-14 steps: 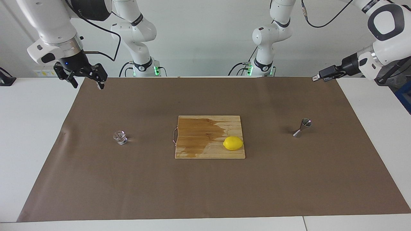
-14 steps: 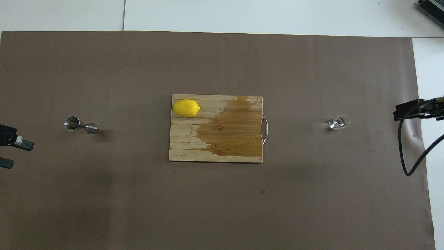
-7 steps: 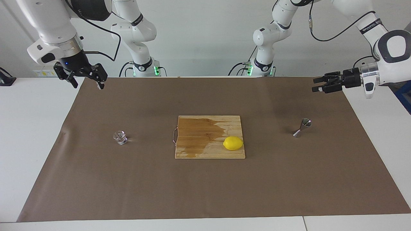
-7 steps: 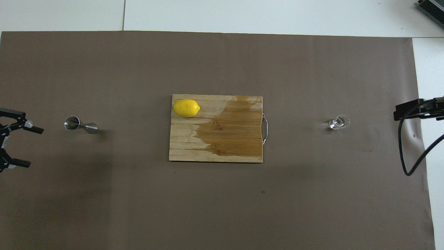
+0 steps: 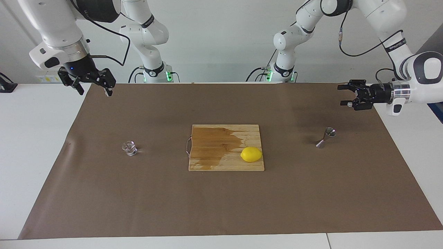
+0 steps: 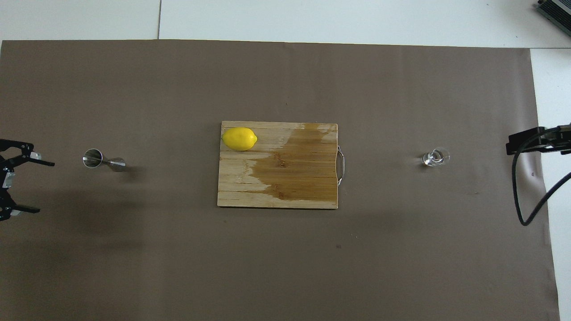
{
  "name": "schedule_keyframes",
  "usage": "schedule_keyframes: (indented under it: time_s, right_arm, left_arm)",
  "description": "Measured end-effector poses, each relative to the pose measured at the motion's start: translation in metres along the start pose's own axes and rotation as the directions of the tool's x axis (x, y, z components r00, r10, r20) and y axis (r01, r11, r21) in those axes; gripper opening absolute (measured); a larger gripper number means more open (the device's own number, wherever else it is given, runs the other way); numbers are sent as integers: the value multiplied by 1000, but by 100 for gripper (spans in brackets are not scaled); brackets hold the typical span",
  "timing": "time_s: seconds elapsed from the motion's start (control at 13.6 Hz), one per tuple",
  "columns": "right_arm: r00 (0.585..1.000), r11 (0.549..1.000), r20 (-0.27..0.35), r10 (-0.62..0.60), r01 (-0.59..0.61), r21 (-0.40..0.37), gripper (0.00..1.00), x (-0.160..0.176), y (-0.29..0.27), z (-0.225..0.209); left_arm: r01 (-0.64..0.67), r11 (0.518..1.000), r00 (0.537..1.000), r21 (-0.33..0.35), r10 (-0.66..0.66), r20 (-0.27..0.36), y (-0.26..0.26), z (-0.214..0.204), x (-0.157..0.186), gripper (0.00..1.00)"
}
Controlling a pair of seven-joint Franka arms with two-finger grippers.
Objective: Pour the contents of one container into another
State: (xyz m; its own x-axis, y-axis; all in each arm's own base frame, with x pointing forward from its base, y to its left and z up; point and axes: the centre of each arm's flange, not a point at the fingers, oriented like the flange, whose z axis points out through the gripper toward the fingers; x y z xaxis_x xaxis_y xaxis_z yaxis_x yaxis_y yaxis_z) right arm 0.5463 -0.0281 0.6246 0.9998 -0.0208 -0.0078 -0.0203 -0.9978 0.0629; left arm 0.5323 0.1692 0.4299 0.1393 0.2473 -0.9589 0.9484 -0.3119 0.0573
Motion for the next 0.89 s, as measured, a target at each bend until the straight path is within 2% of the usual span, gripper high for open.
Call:
schedule_keyframes:
  time_s: [0.37,0.74,0.89]
  right_arm:
    - [1000,1000,0,0,0,0,100,0,0,0]
    - [1000,1000,0,0,0,0,100,0,0,0]
    - [1000,1000,0,0,0,0,100,0,0,0]
  left_arm:
    - [-13,996,995,-85,22,102,6,-6,13,100]
    - [19,993,992,-119,-4,127,5,-12,22,100]
    - [26,990,994,-142,-11,107,9,-13,27,100]
